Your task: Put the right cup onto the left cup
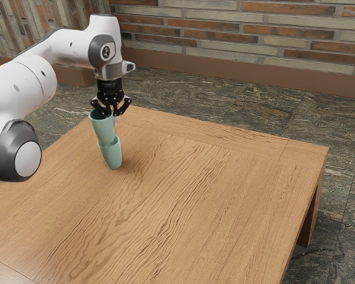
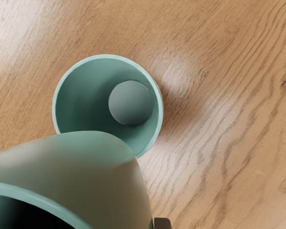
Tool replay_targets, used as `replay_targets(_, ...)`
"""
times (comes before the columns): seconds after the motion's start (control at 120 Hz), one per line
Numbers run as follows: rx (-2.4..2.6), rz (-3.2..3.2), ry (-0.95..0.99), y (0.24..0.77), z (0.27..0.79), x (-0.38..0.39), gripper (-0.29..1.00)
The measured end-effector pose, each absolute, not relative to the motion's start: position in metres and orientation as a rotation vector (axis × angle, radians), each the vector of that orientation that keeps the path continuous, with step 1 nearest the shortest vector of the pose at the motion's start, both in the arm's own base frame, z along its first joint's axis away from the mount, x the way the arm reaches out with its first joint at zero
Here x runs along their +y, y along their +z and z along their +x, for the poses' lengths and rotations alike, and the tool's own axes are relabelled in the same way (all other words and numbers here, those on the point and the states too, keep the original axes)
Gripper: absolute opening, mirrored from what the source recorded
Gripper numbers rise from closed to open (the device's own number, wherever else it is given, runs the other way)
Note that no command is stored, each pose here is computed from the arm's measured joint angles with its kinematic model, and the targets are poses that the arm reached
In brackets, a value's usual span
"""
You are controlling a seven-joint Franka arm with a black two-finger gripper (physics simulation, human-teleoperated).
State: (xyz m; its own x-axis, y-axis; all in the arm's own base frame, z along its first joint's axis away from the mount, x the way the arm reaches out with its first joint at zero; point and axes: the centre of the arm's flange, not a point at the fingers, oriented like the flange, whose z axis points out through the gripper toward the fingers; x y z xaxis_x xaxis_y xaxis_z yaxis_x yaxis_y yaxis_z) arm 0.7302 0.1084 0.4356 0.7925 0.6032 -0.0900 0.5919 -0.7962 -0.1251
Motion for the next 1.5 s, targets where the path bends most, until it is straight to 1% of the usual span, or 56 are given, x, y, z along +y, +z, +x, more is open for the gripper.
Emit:
replay_targets(0.117,-0.944,-2.899,0.172,0.440,0.734,0.115,-0.08)
replay_targets(0.342,-0.926,-2.906,0.148,0.418,0.748,0.138,-0.08)
replay_targets(0.525,-0.896,-2.921,0.157,0.411,0.750,0.140,-0.08)
replay_targets(0.767,-0.858,-2.947,0.164,0.413,0.750,0.134,-0.08)
replay_targets(0.908,-0.841,-2.965,0.147,0.429,0.747,0.131,-0.08)
replay_targets(1.5,-0.828,-2.971,0.165,0.416,0.746,0.136,-0.08)
